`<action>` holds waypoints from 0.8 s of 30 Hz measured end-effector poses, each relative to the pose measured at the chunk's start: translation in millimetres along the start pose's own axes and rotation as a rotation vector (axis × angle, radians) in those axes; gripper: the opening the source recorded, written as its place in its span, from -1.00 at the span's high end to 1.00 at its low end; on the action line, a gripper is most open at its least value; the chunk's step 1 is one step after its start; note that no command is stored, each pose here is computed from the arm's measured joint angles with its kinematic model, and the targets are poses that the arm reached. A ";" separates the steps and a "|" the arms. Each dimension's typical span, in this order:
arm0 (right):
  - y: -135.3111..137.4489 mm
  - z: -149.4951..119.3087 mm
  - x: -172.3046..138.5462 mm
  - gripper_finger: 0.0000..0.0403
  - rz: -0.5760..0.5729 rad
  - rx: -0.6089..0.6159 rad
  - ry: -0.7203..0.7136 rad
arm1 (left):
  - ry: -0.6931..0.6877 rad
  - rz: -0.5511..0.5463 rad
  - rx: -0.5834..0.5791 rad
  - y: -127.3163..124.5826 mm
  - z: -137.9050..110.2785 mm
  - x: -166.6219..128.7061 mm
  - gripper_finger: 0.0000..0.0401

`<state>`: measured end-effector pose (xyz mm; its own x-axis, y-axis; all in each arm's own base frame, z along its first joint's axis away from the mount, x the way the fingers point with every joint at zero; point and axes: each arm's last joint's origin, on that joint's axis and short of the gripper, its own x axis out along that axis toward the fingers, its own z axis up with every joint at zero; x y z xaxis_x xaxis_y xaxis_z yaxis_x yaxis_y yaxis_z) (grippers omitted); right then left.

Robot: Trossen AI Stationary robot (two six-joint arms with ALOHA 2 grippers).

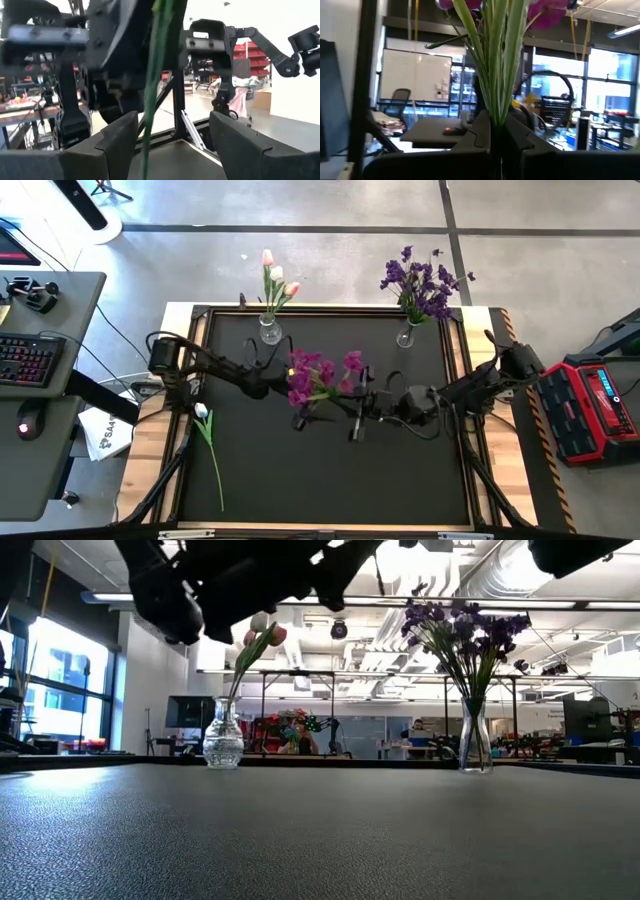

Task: Sort flowers into vase by color
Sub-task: Put the pink flowers into the right transparent vase

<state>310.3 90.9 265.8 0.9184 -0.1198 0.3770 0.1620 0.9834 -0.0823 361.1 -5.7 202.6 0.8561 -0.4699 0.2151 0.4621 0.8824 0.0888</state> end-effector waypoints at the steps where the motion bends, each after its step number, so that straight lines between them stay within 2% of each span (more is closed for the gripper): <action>1: -1.3 -1.7 0.8 1.00 -0.006 -0.001 0.003 | -0.007 0.003 0.005 2.3 0.4 1.4 -0.15; 6: -2.1 -2.3 1.3 1.00 -0.009 -0.004 0.003 | -0.008 0.029 0.013 12.5 1.1 0.0 -0.04; 12: -1.9 -3.3 1.3 1.00 -0.006 0.015 0.012 | -0.032 0.030 0.028 15.9 6.4 2.4 0.30; 21: 0.0 -7.0 1.1 0.96 0.010 0.037 0.052 | -0.018 -0.105 0.015 10.9 5.6 3.8 0.93; 24: 1.0 -8.2 0.2 0.89 -0.003 0.063 0.086 | -0.002 -0.121 -0.017 10.6 3.9 3.5 0.95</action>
<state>313.7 90.7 258.3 0.9462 -0.1309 0.2960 0.1438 0.9894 -0.0221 368.1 2.1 208.1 0.7933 -0.5728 0.2061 0.5657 0.8188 0.0981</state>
